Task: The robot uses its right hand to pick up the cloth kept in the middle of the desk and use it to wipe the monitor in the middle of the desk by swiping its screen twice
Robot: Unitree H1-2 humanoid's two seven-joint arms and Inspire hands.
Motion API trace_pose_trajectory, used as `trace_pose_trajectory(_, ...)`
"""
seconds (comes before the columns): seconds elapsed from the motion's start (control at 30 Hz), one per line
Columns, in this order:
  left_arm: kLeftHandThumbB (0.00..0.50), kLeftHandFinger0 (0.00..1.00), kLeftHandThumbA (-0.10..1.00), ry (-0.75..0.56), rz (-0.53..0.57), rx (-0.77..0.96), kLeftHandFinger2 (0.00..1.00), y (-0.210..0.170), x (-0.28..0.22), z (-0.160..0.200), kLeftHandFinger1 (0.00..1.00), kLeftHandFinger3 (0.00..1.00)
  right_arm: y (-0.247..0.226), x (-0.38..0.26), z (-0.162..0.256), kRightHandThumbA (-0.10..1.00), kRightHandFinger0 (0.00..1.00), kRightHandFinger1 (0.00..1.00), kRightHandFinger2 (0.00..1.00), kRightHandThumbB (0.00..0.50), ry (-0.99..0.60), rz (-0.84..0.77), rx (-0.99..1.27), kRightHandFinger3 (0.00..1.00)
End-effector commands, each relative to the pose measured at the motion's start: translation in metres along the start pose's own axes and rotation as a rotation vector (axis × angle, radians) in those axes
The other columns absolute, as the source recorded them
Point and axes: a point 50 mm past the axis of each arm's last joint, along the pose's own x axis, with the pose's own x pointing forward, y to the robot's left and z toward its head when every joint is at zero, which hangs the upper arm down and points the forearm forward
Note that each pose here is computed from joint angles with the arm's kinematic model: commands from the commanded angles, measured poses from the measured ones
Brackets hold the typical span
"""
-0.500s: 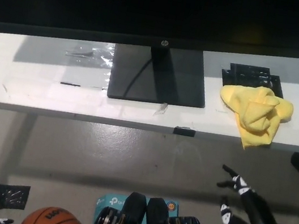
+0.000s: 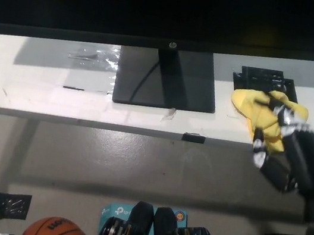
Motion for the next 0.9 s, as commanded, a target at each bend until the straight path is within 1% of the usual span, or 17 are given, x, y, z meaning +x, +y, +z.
trace_pose_trajectory(0.0, 0.268, 0.97, 0.22, 0.001, 0.024, 0.012, 1.0, 0.012, -0.002, 0.0, 1.0, 0.86, -0.024, 0.023, 0.009, 0.14, 0.75, 0.87, 0.8, 0.103, -0.078, -0.032, -0.056, 1.0)
trace_pose_trajectory(0.03, 0.261, 0.98, 0.22, -0.004, 0.022, 0.02, 1.0, 0.011, -0.002, 0.001, 1.0, 0.87, -0.023, 0.032, 0.001, 0.13, 0.79, 0.92, 0.84, 0.125, -0.063, -0.006, -0.103, 1.0)
trace_pose_trajectory(0.07, 0.261, 0.98, 0.22, -0.004, 0.023, 0.019, 1.0, 0.01, -0.002, 0.001, 1.0, 0.87, -0.022, 0.034, -0.002, 0.13, 0.8, 0.93, 0.85, 0.123, -0.053, 0.006, -0.12, 1.0)
trace_pose_trajectory(0.1, 0.262, 0.98, 0.22, -0.005, 0.022, 0.017, 1.0, 0.011, -0.002, 0.001, 1.0, 0.87, -0.02, 0.039, -0.008, 0.19, 0.86, 1.0, 0.94, 0.132, -0.034, 0.033, -0.152, 1.0)
trace_pose_trajectory(0.13, 0.266, 0.97, 0.23, -0.007, 0.02, 0.01, 1.0, 0.011, -0.002, 0.001, 1.0, 0.87, -0.018, 0.042, -0.015, 0.26, 0.93, 1.0, 1.0, 0.145, 0.006, 0.072, -0.203, 1.0)
trace_pose_trajectory(0.17, 0.264, 0.97, 0.23, -0.005, 0.02, 0.012, 1.0, 0.011, -0.002, 0.001, 1.0, 0.87, -0.017, 0.045, -0.019, 0.32, 0.99, 1.0, 1.0, 0.163, 0.035, 0.104, -0.228, 1.0)
trace_pose_trajectory(0.23, 0.26, 0.96, 0.23, -0.001, 0.012, 0.019, 1.0, 0.005, -0.004, -0.001, 1.0, 0.88, -0.014, 0.047, -0.031, 0.5, 1.0, 1.0, 1.0, 0.264, 0.138, 0.208, -0.26, 1.0)
trace_pose_trajectory(0.3, 0.265, 0.96, 0.23, 0.0, 0.015, 0.019, 0.99, 0.005, -0.003, -0.001, 1.0, 0.88, -0.011, 0.053, -0.04, 0.57, 1.0, 1.0, 1.0, 0.316, 0.194, 0.291, -0.286, 1.0)
trace_pose_trajectory(0.33, 0.264, 0.96, 0.22, 0.001, 0.019, 0.019, 0.99, 0.007, -0.003, -0.001, 1.0, 0.87, -0.009, 0.058, -0.046, 0.57, 1.0, 1.0, 1.0, 0.36, 0.222, 0.32, -0.297, 1.0)
trace_pose_trajectory(0.37, 0.265, 0.96, 0.22, 0.001, 0.019, 0.019, 0.99, 0.007, -0.003, -0.001, 1.0, 0.87, -0.009, 0.058, -0.046, 0.57, 1.0, 1.0, 1.0, 0.36, 0.224, 0.322, -0.298, 1.0)
trace_pose_trajectory(0.43, 0.254, 0.97, 0.2, 0.005, 0.016, 0.016, 1.0, 0.01, -0.004, 0.001, 1.0, 0.87, -0.005, 0.064, -0.057, 0.57, 1.0, 1.0, 1.0, 0.38, 0.268, 0.359, -0.291, 1.0)
trace_pose_trajectory(0.53, 0.257, 0.97, 0.22, 0.004, 0.014, 0.021, 1.0, 0.01, -0.003, -0.001, 1.0, 0.88, 0.0, 0.07, -0.072, 0.57, 1.0, 1.0, 1.0, 0.386, 0.304, 0.396, -0.301, 1.0)
trace_pose_trajectory(0.63, 0.263, 0.97, 0.23, 0.002, 0.012, 0.004, 1.0, 0.009, -0.002, -0.002, 1.0, 0.89, 0.003, 0.073, -0.082, 0.59, 1.0, 1.0, 1.0, 0.398, 0.336, 0.424, -0.312, 1.0)
trace_pose_trajectory(0.67, 0.268, 0.96, 0.22, -0.001, 0.021, 0.007, 1.0, 0.013, -0.002, -0.001, 1.0, 0.87, 0.006, 0.077, -0.091, 0.61, 1.0, 1.0, 1.0, 0.396, 0.381, 0.446, -0.301, 1.0)
trace_pose_trajectory(0.7, 0.266, 0.97, 0.24, -0.003, 0.023, 0.026, 1.0, 0.014, -0.003, 0.0, 1.0, 0.87, 0.008, 0.076, -0.095, 0.6, 1.0, 1.0, 1.0, 0.387, 0.396, 0.458, -0.297, 1.0)
trace_pose_trajectory(0.77, 0.263, 0.98, 0.23, 0.0, 0.024, 0.024, 1.0, 0.014, -0.004, 0.001, 1.0, 0.87, 0.012, 0.073, -0.103, 0.63, 1.0, 1.0, 1.0, 0.378, 0.414, 0.474, -0.299, 1.0)
trace_pose_trajectory(0.87, 0.265, 0.97, 0.23, -0.006, 0.026, 0.023, 0.99, 0.016, -0.005, 0.001, 1.0, 0.87, 0.015, 0.071, -0.111, 0.62, 1.0, 1.0, 1.0, 0.348, 0.426, 0.476, -0.296, 1.0)
